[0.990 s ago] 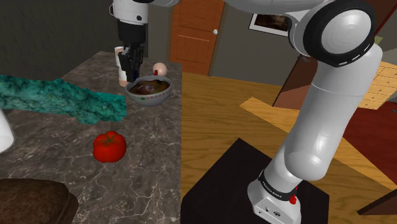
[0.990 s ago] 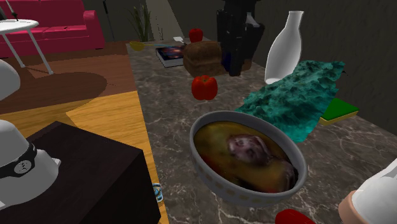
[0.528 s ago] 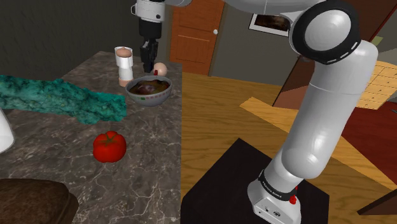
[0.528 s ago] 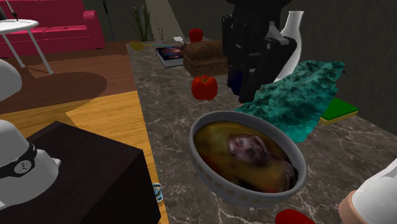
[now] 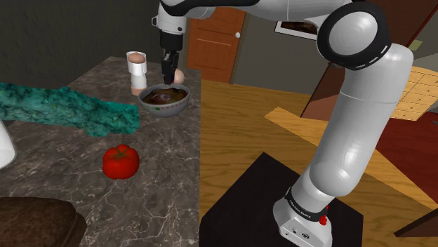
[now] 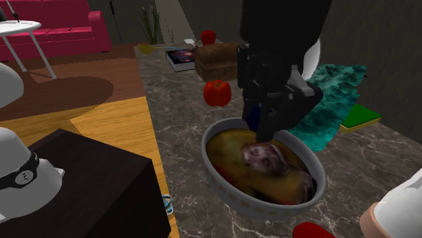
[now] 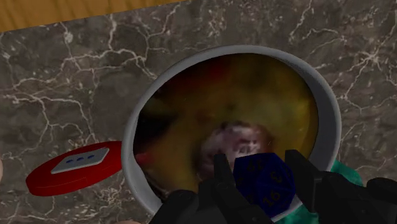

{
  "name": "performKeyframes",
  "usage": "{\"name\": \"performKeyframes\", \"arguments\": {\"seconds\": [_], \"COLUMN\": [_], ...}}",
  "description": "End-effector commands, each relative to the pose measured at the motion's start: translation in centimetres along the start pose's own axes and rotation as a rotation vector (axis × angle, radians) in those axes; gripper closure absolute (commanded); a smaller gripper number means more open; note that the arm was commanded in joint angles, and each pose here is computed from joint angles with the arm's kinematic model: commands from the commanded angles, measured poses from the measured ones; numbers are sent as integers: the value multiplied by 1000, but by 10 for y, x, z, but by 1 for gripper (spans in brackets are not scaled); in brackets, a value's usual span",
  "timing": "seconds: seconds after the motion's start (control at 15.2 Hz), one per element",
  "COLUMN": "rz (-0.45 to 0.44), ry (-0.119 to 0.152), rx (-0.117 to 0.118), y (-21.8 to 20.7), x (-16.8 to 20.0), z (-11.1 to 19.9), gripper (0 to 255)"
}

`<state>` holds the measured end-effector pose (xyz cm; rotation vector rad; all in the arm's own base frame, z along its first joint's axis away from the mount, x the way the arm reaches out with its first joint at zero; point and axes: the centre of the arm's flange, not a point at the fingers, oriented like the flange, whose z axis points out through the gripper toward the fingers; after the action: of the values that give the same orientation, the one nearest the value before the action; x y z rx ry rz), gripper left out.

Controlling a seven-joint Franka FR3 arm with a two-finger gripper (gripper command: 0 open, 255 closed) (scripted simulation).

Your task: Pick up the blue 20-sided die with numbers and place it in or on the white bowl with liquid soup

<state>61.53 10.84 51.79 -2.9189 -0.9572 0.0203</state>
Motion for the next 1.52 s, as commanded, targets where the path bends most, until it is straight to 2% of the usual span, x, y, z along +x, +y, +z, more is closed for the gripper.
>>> {"name": "performKeyframes", "arguments": {"seconds": [0.0,0.4,0.92,0.99,1.32,1.45], "rz": [0,0,0,0,0,0], "ry": [1,1,0,0,0,1], "rx": [0,0,0,0,0,0], "y": [1,3,3,3,3,3], "x": [-1,-1,-1,-1,-1,-1], "z": [11,40,40,40,40,13], "gripper": [255,255,255,0,0,0]}}
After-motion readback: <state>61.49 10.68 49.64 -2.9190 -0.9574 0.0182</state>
